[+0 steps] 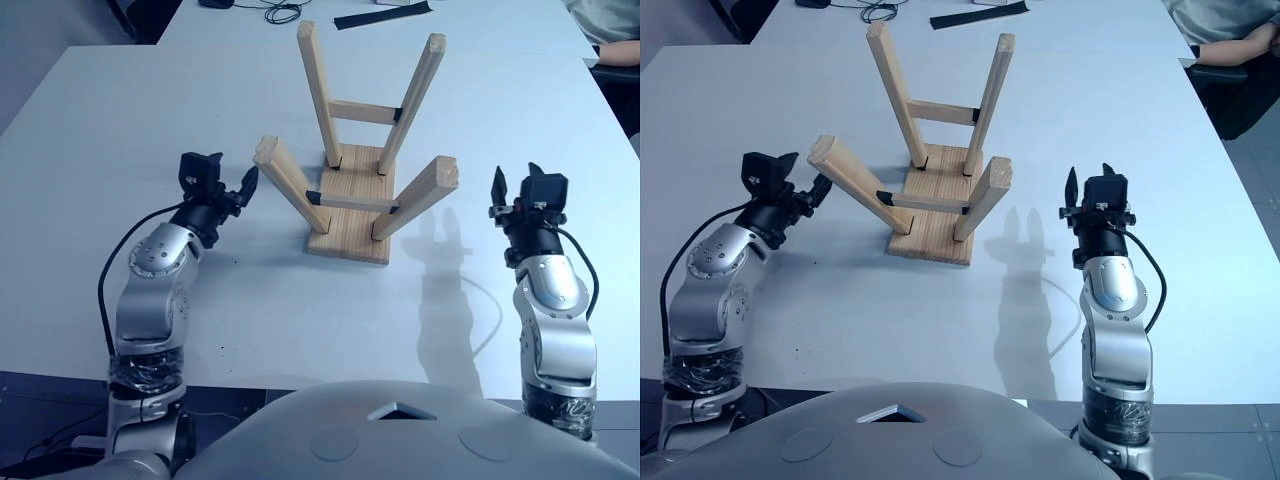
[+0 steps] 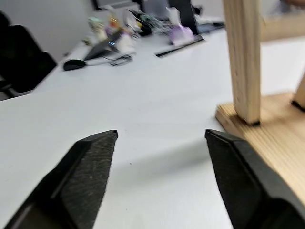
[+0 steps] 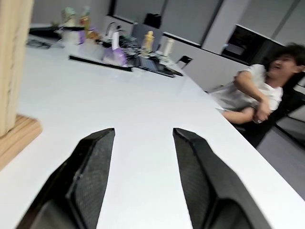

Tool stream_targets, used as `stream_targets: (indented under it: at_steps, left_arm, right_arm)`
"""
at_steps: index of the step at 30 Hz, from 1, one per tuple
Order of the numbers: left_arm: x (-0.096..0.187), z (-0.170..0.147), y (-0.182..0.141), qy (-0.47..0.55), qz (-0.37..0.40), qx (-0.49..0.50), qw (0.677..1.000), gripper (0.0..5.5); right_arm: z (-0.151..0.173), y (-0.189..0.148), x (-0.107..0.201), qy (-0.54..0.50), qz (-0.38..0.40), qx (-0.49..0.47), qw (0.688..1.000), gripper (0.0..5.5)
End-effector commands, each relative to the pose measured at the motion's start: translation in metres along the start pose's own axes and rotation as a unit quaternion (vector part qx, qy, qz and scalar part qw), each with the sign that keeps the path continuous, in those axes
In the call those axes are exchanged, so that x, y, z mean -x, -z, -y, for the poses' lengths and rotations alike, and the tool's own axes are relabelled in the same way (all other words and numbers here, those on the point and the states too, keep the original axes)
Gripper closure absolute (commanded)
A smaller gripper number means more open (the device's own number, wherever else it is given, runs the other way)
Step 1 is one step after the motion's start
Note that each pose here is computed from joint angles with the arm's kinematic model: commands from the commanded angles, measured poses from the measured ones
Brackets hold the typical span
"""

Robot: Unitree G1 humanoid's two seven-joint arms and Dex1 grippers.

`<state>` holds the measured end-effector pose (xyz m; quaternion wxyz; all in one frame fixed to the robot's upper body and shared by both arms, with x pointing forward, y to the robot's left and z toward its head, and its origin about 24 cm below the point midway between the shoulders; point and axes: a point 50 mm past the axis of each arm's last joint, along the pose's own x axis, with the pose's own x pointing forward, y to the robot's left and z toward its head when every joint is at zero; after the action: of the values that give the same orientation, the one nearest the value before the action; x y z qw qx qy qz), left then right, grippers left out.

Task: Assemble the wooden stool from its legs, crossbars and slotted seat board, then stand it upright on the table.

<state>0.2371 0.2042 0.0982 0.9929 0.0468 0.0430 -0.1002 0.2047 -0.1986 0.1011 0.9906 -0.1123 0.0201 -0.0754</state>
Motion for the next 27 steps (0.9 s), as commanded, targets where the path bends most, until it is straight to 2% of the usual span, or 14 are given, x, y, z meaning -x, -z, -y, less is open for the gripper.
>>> stream_targets:
  at_steps: [1,5,12,16,19,23,25,27]
  left_arm:
    - [0.003,0.002,-0.003,-0.023,0.012,0.002,1.000,2.23]
    - [0.000,0.000,-0.003,-0.028,0.005,-0.016,0.999,2.23]
    - [0.001,-0.008,-0.018,-0.050,0.034,-0.051,0.997,2.23]
    - [0.005,0.001,-0.032,0.012,0.041,-0.087,0.995,2.23]
    - [0.001,0.022,-0.048,0.084,0.045,-0.109,0.990,2.23]
    - [-0.006,0.063,-0.059,0.145,0.033,-0.102,0.984,2.23]
    - [-0.006,0.082,-0.057,0.167,0.023,-0.102,0.980,2.23]
    - [-0.005,0.088,-0.050,0.169,0.004,-0.111,0.979,2.23]
  right_arm:
    - [0.005,-0.001,0.001,0.033,-0.013,-0.003,0.999,2.54]
    - [0.007,0.000,0.000,0.049,-0.022,-0.004,0.999,2.02]
    - [0.024,-0.013,0.002,0.096,-0.005,0.017,0.995,2.02]
    - [0.026,-0.029,0.001,0.101,0.013,0.025,0.994,2.02]
    - [-0.002,-0.054,-0.005,0.061,0.043,0.005,0.997,2.02]
    - [-0.062,-0.079,-0.012,-0.029,0.051,-0.053,0.997,2.02]
    - [-0.088,-0.078,-0.012,-0.065,0.026,-0.080,0.994,2.02]
    - [-0.100,-0.071,-0.013,-0.078,-0.001,-0.094,0.992,2.02]
